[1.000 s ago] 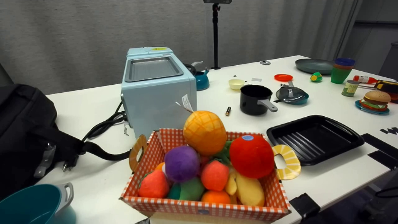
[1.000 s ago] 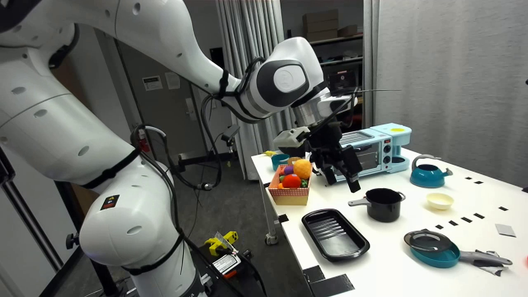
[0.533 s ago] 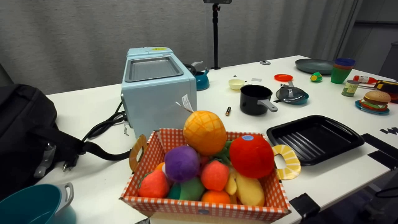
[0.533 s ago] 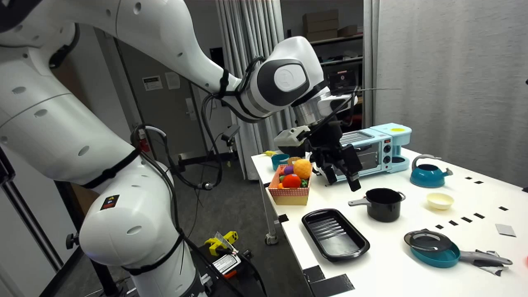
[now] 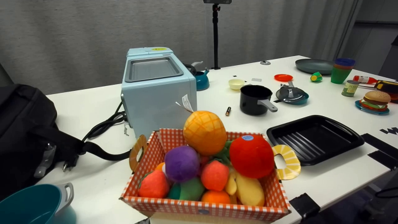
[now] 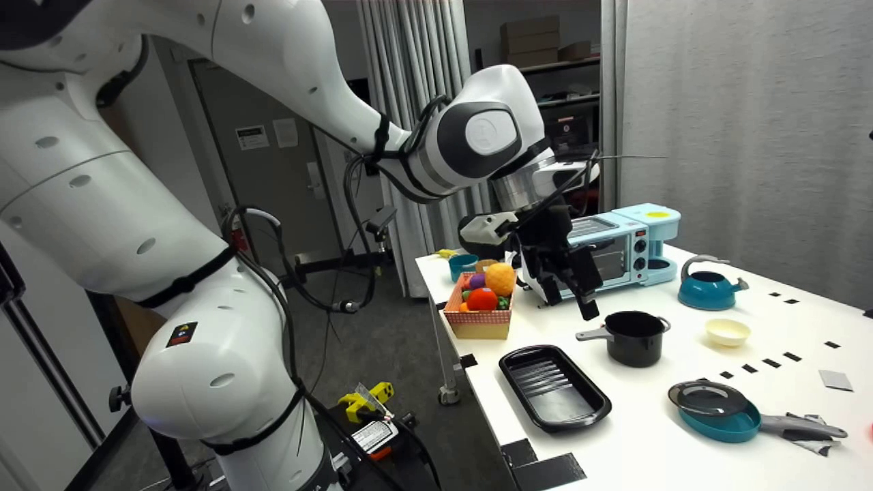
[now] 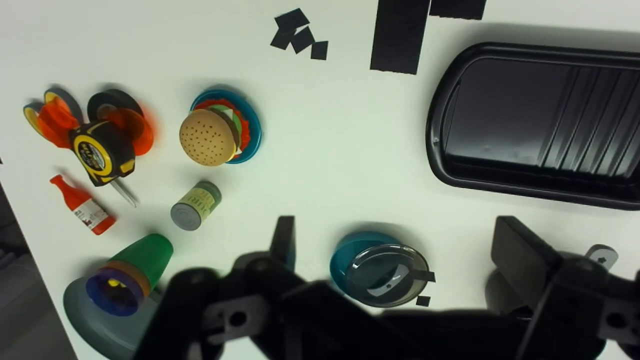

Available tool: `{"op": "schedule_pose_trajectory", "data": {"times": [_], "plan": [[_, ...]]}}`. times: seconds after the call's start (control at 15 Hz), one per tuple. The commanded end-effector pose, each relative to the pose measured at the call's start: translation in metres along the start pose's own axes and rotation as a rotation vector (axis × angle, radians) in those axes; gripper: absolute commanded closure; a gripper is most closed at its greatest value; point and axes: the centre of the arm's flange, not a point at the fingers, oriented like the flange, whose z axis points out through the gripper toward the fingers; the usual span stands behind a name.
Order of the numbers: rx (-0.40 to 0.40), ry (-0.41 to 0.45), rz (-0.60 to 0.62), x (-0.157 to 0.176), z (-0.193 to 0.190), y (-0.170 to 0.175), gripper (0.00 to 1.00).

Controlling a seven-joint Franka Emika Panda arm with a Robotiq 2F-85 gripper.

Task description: Remove the lid from the blue pan and put it on the black pot

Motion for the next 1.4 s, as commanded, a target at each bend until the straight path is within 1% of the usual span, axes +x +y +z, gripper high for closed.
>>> {"op": "schedule_pose_trajectory", "data": {"times": [0.0, 0.27, 0.47, 0.8, 1.0, 1.2, 1.27, 1.33], "plan": [[0.03, 0.002, 0.086, 0.046, 0.013, -0.011, 0.0], [0.051, 0.024, 0.171, 0.091, 0.03, -0.025, 0.0], [0.064, 0.032, 0.253, 0.121, 0.053, -0.037, 0.0], [0.045, 0.007, 0.389, 0.157, 0.097, -0.053, 0.0], [0.019, -0.005, 0.46, 0.177, 0.118, -0.053, 0.0], [-0.01, -0.013, 0.534, 0.193, 0.134, -0.048, 0.0], [0.016, -0.019, 0.487, 0.17, 0.125, -0.045, 0.0], [0.009, -0.017, 0.501, 0.175, 0.13, -0.044, 0.0]]}}
